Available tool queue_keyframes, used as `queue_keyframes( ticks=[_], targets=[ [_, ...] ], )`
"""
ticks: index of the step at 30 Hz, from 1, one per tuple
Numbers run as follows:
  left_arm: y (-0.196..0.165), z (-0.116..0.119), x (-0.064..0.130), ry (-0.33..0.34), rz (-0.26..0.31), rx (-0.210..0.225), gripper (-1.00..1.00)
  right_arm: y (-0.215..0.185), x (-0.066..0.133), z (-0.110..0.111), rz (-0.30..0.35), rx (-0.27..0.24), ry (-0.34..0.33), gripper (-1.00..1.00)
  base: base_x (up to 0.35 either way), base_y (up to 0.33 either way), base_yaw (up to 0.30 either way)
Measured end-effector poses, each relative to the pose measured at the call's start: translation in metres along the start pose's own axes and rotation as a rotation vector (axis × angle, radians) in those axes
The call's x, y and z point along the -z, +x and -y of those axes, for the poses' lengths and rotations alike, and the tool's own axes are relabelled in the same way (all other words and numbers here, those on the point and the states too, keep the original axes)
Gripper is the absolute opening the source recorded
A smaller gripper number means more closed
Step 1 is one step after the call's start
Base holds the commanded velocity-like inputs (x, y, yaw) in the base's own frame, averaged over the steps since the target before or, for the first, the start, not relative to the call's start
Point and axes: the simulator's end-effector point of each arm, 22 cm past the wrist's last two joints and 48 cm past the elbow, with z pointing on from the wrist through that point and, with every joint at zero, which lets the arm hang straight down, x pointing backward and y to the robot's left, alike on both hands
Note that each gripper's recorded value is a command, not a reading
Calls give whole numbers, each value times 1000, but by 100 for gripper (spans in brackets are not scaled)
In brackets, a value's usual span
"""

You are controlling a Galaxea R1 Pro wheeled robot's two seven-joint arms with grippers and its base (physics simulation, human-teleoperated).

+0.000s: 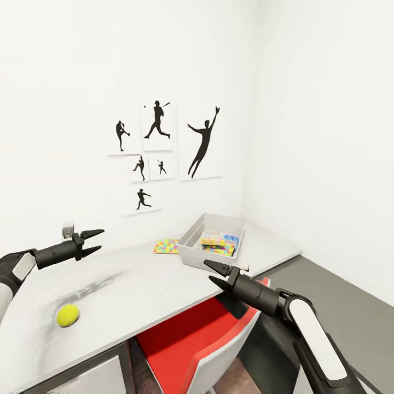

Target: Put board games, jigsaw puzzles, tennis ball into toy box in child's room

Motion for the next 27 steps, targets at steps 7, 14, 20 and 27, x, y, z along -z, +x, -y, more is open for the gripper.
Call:
queue_keyframes(
  ticks=[7, 14, 20, 27],
  targets=[
    [1, -1, 3, -3, 0, -2, 100, 0, 0, -2, 1, 5, -2, 100, 0, 0, 259],
    [5, -7, 14, -7, 2, 4, 100, 0, 1, -5, 2, 10, -4, 100, 0, 0, 265],
    [0, -8, 61, 60, 24, -1, 100, 0, 1, -7, 2, 14, -7, 100, 0, 0, 268],
    [7, -27, 133, 65, 35, -23, 100, -1, 2, -10, 4, 18, -8, 100, 0, 0, 270]
  ],
)
